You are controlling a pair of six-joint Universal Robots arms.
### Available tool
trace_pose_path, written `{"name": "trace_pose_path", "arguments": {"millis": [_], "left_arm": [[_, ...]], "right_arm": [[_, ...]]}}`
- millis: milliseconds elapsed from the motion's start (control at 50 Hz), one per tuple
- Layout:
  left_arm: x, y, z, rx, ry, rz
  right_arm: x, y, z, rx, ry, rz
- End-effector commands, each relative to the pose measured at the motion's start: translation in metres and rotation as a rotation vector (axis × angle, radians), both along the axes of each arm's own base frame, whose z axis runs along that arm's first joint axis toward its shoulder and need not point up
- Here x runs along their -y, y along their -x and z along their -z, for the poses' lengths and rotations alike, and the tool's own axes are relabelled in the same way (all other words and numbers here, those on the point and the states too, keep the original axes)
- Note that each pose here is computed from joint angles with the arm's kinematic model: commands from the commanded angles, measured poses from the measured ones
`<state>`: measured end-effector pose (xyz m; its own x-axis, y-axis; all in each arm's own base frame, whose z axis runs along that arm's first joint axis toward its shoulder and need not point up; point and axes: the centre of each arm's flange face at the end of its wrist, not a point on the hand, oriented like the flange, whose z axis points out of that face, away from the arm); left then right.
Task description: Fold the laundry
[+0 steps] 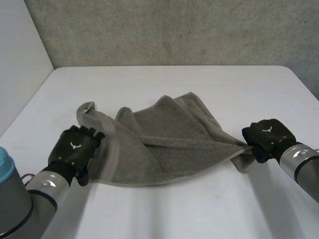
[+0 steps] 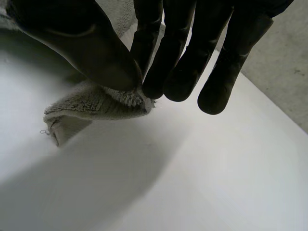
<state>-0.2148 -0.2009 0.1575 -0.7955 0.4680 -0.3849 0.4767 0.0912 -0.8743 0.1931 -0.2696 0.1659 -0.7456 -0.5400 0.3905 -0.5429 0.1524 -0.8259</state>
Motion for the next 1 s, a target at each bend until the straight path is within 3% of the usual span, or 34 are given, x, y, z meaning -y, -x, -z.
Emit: {"name": "trace_pose_path", "arguments": {"millis": [20,780,1000], "left_arm": [[-0.006,-0.002,0.009,-0.032,-0.054,0.099],[0.039,-0.005,0.036,-0.039,-0.121,0.088],[0.047,-0.003,0.047,0.012,-0.126,0.106]], "right_arm": [[0.000,0.000,0.006,0.003,-0.021,-0.008],[-0.004,0.000,0.012,-0.007,-0.035,-0.011],[-0.004,0.000,0.012,-0.006,-0.033,-0.011]]}}
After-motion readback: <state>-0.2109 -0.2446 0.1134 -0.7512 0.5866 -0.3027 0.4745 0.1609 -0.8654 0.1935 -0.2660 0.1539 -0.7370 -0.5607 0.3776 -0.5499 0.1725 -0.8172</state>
